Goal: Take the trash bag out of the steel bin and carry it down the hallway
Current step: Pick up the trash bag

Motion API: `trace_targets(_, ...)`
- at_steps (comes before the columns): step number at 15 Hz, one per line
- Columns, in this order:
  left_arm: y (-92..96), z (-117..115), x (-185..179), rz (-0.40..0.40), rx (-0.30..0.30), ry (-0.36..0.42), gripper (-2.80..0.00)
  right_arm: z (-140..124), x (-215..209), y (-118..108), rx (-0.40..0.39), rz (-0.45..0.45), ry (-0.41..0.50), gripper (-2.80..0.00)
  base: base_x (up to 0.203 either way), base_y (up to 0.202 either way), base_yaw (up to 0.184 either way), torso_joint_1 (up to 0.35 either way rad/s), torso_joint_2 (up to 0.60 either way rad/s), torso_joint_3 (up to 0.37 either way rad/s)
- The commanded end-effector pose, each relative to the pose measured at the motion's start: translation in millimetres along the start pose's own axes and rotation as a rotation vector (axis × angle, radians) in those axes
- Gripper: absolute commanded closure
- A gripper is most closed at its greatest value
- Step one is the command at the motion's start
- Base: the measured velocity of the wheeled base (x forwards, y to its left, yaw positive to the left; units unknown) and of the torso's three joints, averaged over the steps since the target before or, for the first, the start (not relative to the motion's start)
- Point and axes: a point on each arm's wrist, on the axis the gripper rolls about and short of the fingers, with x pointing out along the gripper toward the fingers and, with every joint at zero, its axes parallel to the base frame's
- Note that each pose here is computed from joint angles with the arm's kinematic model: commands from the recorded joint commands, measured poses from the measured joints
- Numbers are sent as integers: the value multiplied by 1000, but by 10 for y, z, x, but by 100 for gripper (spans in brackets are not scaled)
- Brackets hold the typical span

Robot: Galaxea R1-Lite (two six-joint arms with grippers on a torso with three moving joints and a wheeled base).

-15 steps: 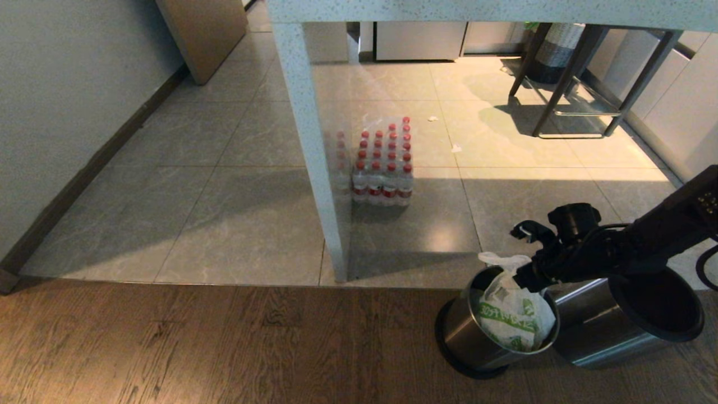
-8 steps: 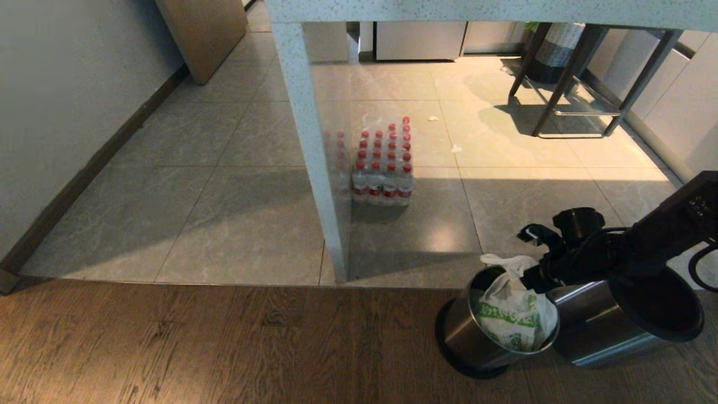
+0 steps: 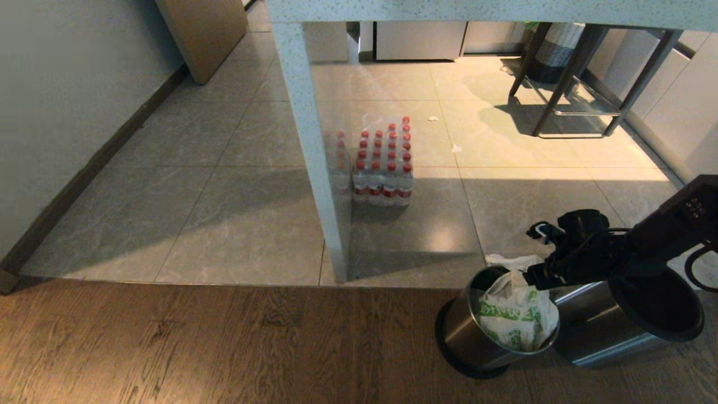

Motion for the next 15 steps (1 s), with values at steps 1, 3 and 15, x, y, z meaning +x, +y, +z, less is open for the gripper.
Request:
trace_targets(1,0,0,0,0,0,0,0,-11,70,-11,8,1,2,-280,0,0,0,0,0,0)
trace_targets(3,0,0,0,0,0,0,0,26,149,-16,72,0,-18,-280,0,0,0,0,0,0)
trace_targets(15,0,0,0,0,0,0,0,42,249,94,248,66,-89,-280,0,0,0,0,0,0)
